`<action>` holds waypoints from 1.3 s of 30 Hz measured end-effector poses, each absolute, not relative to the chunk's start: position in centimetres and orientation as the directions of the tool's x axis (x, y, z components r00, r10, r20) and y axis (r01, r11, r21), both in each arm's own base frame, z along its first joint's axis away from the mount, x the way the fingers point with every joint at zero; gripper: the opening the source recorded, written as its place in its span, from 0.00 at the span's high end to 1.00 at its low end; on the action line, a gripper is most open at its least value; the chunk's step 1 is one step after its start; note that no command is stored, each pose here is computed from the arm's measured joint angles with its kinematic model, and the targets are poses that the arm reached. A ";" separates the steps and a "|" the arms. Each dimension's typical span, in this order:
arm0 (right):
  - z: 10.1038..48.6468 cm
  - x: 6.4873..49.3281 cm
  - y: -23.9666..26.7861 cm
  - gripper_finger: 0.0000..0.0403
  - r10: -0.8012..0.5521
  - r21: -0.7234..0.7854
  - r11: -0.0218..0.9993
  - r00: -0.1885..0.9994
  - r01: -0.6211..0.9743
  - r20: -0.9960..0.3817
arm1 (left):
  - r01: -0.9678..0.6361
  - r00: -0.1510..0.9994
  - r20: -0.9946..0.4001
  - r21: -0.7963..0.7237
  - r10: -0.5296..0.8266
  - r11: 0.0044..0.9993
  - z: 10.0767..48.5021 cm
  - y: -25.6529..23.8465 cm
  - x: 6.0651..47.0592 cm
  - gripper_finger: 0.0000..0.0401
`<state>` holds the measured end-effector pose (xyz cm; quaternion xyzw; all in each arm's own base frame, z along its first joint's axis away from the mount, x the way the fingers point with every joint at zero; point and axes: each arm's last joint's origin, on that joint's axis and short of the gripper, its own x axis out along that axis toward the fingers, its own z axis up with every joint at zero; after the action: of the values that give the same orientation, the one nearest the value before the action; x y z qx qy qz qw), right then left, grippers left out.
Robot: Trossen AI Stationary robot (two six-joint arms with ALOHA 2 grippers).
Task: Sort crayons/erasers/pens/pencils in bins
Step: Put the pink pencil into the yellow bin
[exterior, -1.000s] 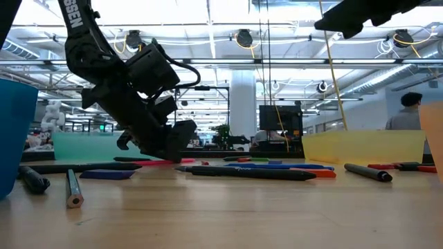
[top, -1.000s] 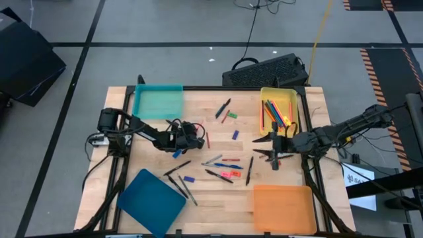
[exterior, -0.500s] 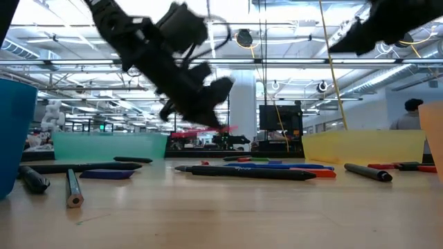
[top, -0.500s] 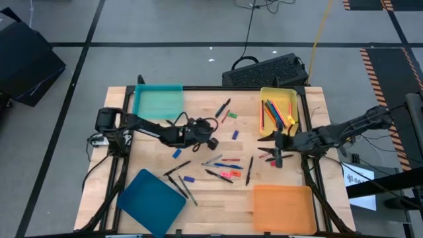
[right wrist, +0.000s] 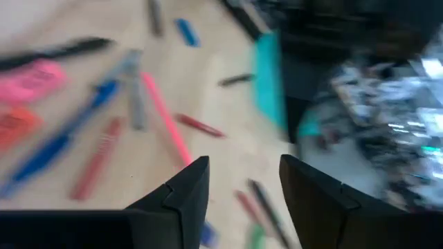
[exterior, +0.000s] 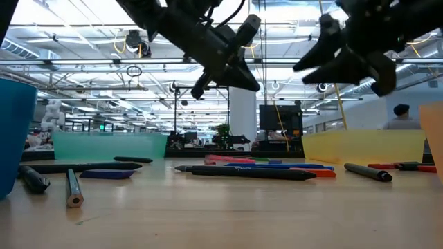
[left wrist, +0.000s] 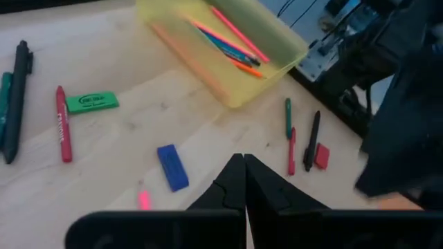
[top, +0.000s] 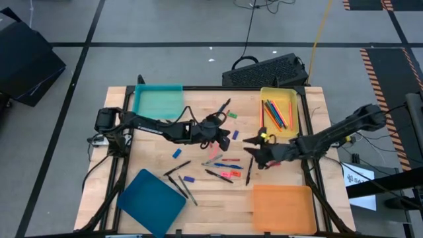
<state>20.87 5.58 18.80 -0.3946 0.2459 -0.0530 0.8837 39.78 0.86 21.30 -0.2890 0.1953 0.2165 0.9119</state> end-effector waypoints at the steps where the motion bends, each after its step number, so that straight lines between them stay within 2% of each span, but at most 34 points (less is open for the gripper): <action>1: 18.3 21.3 5.6 0.58 -0.261 -0.693 0.710 0.869 -0.123 -0.421 | -0.511 0.826 -0.490 -0.439 0.280 0.739 21.3 0.8 39.7 1.00; 5: 17.3 24.1 4.8 0.58 -0.144 -0.509 0.839 0.823 -0.193 -0.549 | -0.544 0.792 -0.543 -0.420 0.280 0.726 21.5 0.5 38.9 0.98; 7: 17.6 26.1 4.4 0.58 -0.020 -0.387 0.887 0.814 -0.253 -0.580 | -0.559 0.779 -0.551 -0.391 0.300 0.731 22.7 0.3 38.1 0.97; 10: 16.9 28.3 3.2 0.58 0.136 -0.239 0.908 0.782 -0.344 -0.609 | -0.588 0.747 -0.562 -0.310 0.355 0.747 24.6 -0.3 36.2 0.99; 12: 16.0 29.3 2.0 0.58 0.179 -0.199 0.911 0.779 -0.363 -0.601 | -0.571 0.746 -0.560 -0.258 0.361 0.780 25.5 -0.8 34.7 0.99; 16: 14.6 30.7 -1.0 0.58 0.262 -0.123 0.918 0.808 -0.378 -0.527 | -0.525 0.782 -0.520 -0.256 0.342 0.812 26.3 -1.3 31.2 0.97; 25: 10.6 33.1 -6.1 0.63 0.340 -0.046 0.900 0.764 -0.434 -0.549 | -0.473 0.840 -0.426 -0.272 0.336 0.838 23.3 -1.0 24.0 0.98; 30: 9.1 32.9 -7.8 0.66 0.384 0.008 0.888 0.729 -0.460 -0.567 | -0.449 0.867 -0.371 -0.291 0.332 0.845 22.3 -0.8 21.9 0.95; 39: 9.3 33.4 -8.1 0.73 0.381 -0.029 0.875 0.722 -0.484 -0.578 | -0.481 0.850 -0.378 -0.277 0.366 0.832 21.0 -0.4 20.2 0.98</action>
<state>33.37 -8.10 9.31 -0.0892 0.2900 0.2340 0.9237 20.20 -0.41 20.98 -0.1838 0.1567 0.2241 0.9442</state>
